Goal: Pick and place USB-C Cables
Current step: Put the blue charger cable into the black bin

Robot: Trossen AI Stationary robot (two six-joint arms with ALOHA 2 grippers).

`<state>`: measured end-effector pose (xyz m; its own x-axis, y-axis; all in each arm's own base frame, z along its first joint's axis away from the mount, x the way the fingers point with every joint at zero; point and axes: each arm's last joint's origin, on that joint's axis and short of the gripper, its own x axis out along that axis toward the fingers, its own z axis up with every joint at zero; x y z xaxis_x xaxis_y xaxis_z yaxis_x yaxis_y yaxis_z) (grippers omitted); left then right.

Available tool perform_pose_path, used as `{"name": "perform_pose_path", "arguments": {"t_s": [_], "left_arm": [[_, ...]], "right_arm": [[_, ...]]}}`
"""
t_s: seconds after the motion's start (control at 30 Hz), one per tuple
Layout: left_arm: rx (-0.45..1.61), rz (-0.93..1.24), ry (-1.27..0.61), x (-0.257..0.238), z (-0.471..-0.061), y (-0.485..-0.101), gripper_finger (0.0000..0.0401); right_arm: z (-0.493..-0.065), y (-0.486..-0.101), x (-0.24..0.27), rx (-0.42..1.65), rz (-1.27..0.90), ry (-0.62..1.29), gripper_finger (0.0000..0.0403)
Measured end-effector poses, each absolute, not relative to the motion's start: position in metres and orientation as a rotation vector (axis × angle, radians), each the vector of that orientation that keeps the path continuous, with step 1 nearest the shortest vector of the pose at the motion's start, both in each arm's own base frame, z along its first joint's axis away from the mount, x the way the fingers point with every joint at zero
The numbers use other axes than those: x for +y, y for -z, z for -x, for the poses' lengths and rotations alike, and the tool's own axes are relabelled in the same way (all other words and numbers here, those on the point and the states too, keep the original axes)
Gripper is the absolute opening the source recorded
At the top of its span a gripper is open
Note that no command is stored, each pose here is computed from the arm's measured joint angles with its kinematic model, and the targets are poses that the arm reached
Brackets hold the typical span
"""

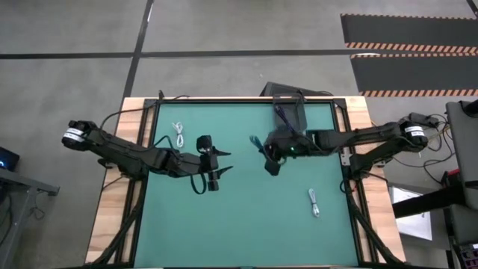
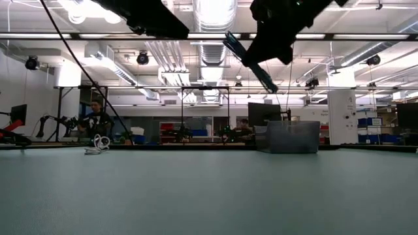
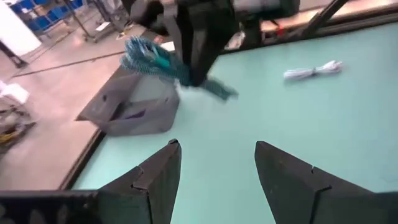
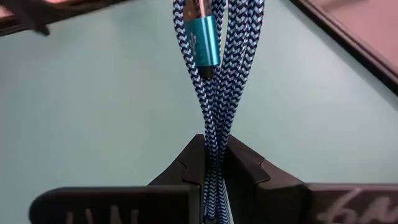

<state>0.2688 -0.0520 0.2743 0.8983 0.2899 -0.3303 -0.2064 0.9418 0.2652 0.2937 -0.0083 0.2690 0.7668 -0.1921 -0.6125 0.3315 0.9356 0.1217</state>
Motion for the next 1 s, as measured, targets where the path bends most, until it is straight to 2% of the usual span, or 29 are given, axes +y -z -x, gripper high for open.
{"name": "perform_pose_path", "arguments": {"t_s": [0.43,0.7,1.0], "left_arm": [[0.317,-0.294,-0.309,-0.045,-0.249,-0.288,0.0190],[0.225,-0.234,-0.322,-0.041,-0.227,-0.307,0.0190],[0.209,-0.195,-0.321,-0.038,-0.212,-0.301,0.0190]], "right_arm": [[-0.290,-0.336,-0.053,0.939,-0.404,0.536,0.0028],[-0.281,-0.349,-0.100,1.085,-0.501,0.673,0.0028],[-0.272,-0.342,-0.155,1.193,-0.686,0.732,0.0028]]}}
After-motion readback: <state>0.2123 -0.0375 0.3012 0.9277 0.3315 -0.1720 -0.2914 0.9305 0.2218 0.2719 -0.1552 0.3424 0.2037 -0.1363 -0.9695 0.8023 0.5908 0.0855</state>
